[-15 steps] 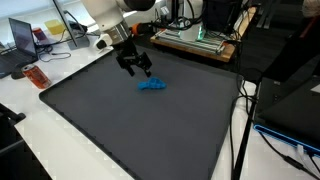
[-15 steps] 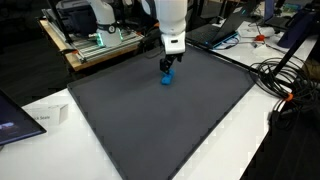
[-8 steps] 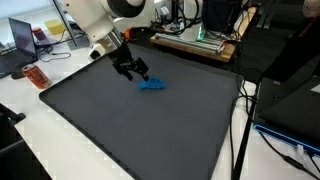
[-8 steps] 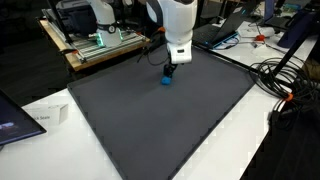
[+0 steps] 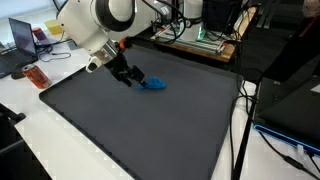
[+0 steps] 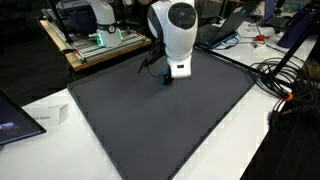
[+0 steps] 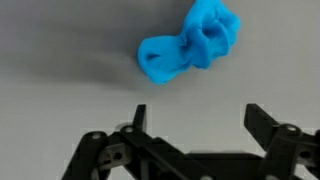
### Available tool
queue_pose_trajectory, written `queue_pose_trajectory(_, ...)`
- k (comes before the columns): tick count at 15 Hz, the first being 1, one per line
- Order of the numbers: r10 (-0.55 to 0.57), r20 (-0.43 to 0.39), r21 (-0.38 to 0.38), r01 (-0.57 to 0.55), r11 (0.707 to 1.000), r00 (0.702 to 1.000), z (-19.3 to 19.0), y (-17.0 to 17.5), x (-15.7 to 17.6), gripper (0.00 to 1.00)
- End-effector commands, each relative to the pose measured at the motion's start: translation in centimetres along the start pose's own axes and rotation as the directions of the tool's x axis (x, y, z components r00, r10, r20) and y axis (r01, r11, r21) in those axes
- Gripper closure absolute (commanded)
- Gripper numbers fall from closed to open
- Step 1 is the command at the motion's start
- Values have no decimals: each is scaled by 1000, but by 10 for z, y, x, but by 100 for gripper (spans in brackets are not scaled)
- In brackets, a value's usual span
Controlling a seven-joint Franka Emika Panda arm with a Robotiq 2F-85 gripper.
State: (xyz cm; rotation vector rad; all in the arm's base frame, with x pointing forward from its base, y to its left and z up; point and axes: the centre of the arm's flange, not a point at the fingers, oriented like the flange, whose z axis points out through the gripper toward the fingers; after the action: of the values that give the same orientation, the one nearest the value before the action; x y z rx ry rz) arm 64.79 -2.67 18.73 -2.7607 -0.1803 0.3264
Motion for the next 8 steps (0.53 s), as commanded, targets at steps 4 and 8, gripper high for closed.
queue_pose_trajectory(4, -39, -129, 70, 48, 996, 991, -6, 30, -19, 0)
queue_pose_trajectory(8, -98, -237, 41, 110, 993, 967, -3, 33, -33, 0)
